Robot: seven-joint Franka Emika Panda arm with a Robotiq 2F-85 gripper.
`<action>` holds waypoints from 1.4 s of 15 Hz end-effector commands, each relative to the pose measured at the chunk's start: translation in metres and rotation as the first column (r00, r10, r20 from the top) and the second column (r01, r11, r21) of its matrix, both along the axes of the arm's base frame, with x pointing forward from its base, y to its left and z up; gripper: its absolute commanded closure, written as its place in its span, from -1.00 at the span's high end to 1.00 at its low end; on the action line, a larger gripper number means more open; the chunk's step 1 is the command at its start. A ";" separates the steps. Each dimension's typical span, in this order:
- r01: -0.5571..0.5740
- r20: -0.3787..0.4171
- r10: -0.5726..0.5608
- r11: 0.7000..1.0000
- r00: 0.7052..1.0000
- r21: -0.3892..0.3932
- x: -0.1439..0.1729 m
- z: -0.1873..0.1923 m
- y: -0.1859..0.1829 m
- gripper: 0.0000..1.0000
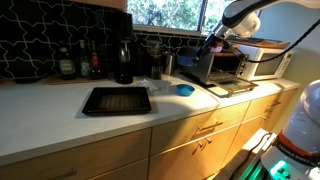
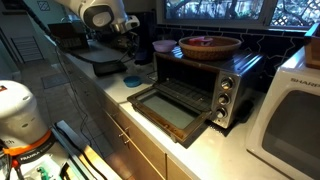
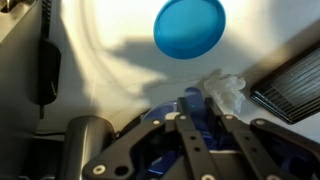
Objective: Pull the oven wire rack, remove the blue mixing bowl from the oven wire rack and place it to the left side of the oven
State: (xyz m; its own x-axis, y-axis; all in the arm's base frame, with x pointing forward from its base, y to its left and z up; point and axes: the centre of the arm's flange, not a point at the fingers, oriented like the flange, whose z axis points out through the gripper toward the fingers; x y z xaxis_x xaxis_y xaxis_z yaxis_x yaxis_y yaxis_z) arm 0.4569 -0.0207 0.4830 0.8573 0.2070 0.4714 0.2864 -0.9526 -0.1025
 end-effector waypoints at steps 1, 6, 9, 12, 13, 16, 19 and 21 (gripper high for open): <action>0.129 0.003 -0.129 0.991 0.992 -0.038 0.017 -0.009 -0.001 -0.89; 0.217 -0.031 -0.219 0.974 0.975 -0.063 0.032 -0.025 -0.003 -0.89; 0.240 -0.056 -0.245 0.968 0.968 -0.077 0.037 -0.031 -0.005 -0.89; 0.260 -0.080 -0.266 0.963 0.961 -0.078 0.034 -0.034 0.001 -0.89; 0.263 -0.090 -0.270 0.962 0.959 -0.076 0.034 -0.034 0.003 -0.89; 0.263 -0.120 -0.270 0.962 0.955 -0.072 0.033 -0.036 0.007 -0.89; 0.252 -0.101 -0.257 0.966 0.961 -0.060 0.032 -0.038 0.007 -0.58; 0.251 -0.101 -0.256 0.966 0.961 -0.060 0.032 -0.038 0.007 -0.58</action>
State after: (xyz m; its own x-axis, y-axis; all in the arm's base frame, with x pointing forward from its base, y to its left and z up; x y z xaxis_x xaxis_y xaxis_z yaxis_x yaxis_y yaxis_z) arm 0.4891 -0.0135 0.4447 0.9292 -0.0047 0.3695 0.0244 -0.9970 -0.0738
